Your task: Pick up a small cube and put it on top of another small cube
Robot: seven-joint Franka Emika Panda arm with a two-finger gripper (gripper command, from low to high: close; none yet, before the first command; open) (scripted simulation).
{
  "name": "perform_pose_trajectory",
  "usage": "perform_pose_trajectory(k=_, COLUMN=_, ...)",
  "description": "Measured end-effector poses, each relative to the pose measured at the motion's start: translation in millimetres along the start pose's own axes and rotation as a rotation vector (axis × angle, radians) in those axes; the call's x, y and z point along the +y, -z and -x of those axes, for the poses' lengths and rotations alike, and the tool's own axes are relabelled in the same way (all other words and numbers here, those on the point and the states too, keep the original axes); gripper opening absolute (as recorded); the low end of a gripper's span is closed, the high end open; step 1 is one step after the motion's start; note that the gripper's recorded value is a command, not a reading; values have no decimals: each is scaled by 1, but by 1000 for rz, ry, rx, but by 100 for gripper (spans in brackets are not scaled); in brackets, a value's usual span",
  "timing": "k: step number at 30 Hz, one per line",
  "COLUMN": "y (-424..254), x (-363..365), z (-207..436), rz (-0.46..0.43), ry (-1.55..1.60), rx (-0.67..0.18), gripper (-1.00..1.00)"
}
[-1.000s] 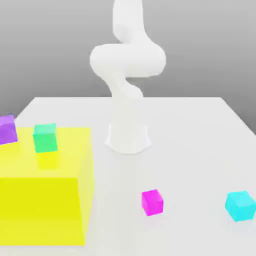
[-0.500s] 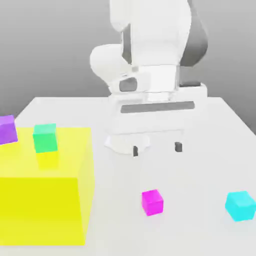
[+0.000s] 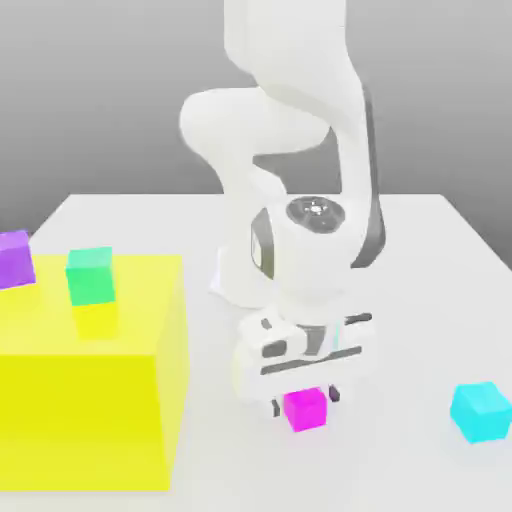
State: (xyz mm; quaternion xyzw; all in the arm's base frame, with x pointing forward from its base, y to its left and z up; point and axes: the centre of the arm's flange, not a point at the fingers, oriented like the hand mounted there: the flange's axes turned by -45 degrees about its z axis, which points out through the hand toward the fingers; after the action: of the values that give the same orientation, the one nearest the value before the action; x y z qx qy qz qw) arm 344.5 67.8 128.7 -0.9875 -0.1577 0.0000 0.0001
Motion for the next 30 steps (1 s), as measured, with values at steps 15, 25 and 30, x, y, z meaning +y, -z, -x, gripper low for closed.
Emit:
perform_pose_trajectory(k=15, y=98, x=36, z=-24, rz=-11, ry=-156, rx=37, gripper=-100)
perform_pose_trajectory(k=25, y=243, x=173, z=-20, rz=-56, ry=-717, rx=85, gripper=-100)
perform_pose_trajectory(k=30, y=311, x=230, z=33, rz=-56, ry=-1007, rx=70, gripper=-100)
